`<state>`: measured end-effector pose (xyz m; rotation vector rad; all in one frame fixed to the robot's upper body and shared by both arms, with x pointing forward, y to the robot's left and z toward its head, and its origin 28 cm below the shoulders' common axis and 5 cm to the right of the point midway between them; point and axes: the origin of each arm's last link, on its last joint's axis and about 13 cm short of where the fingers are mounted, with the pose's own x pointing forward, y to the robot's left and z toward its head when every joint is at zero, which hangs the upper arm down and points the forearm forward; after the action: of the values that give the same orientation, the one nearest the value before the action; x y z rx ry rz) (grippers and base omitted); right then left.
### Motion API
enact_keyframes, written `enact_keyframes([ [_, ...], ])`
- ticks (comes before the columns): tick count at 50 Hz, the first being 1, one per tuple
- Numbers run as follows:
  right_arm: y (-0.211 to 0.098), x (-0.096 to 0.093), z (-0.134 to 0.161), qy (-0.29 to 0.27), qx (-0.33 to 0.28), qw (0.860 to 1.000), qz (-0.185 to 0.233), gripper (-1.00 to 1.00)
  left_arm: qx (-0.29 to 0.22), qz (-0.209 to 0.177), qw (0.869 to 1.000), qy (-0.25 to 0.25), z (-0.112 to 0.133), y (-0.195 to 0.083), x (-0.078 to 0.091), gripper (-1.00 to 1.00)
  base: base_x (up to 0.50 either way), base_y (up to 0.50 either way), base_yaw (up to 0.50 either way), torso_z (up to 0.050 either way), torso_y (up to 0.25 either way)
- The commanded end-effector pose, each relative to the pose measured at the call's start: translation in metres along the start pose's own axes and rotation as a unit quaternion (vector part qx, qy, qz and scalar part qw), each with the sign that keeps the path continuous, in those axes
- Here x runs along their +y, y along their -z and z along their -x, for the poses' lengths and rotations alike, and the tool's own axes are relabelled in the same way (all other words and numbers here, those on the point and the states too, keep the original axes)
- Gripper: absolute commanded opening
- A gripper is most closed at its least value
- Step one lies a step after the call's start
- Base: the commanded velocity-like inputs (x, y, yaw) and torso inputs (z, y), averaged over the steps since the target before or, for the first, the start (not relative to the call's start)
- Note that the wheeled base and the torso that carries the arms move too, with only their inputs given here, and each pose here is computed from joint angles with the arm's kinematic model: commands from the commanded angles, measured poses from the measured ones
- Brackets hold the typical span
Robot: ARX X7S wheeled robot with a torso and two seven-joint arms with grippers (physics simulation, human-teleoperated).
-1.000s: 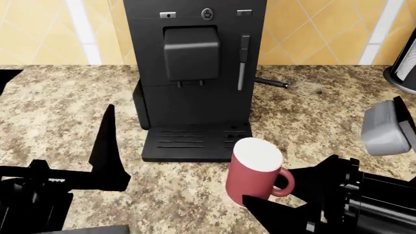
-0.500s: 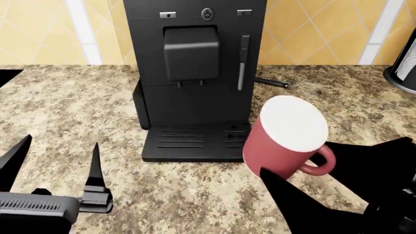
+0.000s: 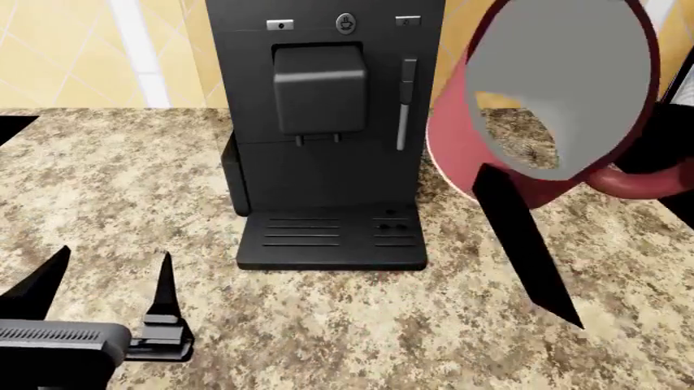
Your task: A wet mug is on the counter and needs to be dried. Pick it up and place it upside down in the open cabinet.
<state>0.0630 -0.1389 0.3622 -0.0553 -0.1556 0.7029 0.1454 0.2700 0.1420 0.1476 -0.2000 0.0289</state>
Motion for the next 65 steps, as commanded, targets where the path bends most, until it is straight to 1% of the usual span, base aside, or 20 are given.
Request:
enact_keyframes([
  [1, -0.030, 0.005, -0.003, 0.018, -0.023, 0.999, 0.027, -1.00, 0.011, 0.007, 1.000, 0.006, -0.001, 0.004, -0.003, 1.00, 0.00, 0.00, 0.00, 0.000, 0.000],
  [9, -0.047, 0.001, -0.009, 0.033, -0.034, 0.999, 0.024, -1.00, 0.016, 0.008, 1.000, 0.009, -0.002, 0.006, -0.004, 1.00, 0.00, 0.00, 0.00, 0.000, 0.000],
  [18, -0.066, -0.005, -0.016, 0.048, -0.043, 0.998, 0.012, -1.00, 0.021, 0.010, 1.000, 0.014, -0.003, 0.009, -0.006, 1.00, 0.00, 0.00, 0.00, 0.000, 0.000],
  [29, -0.083, -0.001, -0.014, 0.050, -0.055, 0.997, 0.015, -1.00, 0.024, 0.012, 0.999, 0.020, -0.003, 0.010, -0.008, 1.00, 0.00, 0.00, 0.00, 0.000, 0.000],
  [36, -0.097, -0.004, -0.018, 0.064, -0.059, 0.996, 0.013, -1.00, 0.027, 0.014, 0.999, 0.025, -0.003, 0.010, -0.009, 1.00, 0.00, 0.00, 0.00, 0.000, 0.000],
  [43, -0.114, -0.010, -0.027, 0.105, -0.067, 0.992, 0.015, -1.00, 0.029, 0.017, 0.999, 0.026, -0.003, 0.012, -0.010, 1.00, 0.00, 0.00, 0.00, 0.000, 0.000],
  [50, -0.129, -0.016, -0.035, 0.129, -0.070, 0.989, 0.015, -1.00, 0.031, 0.020, 0.999, 0.029, -0.004, 0.015, -0.010, 1.00, 0.00, 0.00, 0.00, 0.001, 0.000],
  [58, -0.147, -0.027, -0.048, 0.157, -0.078, 0.984, 0.007, -1.00, 0.033, 0.022, 0.999, 0.029, -0.005, 0.018, -0.011, 1.00, 0.00, 0.00, 0.00, 0.000, 0.000],
  [65, -0.161, -0.035, -0.056, 0.196, -0.097, 0.976, 0.010, -1.00, 0.035, 0.021, 0.999, 0.026, -0.003, 0.021, -0.011, 1.00, 0.00, 0.00, 0.00, 0.000, 0.000],
])
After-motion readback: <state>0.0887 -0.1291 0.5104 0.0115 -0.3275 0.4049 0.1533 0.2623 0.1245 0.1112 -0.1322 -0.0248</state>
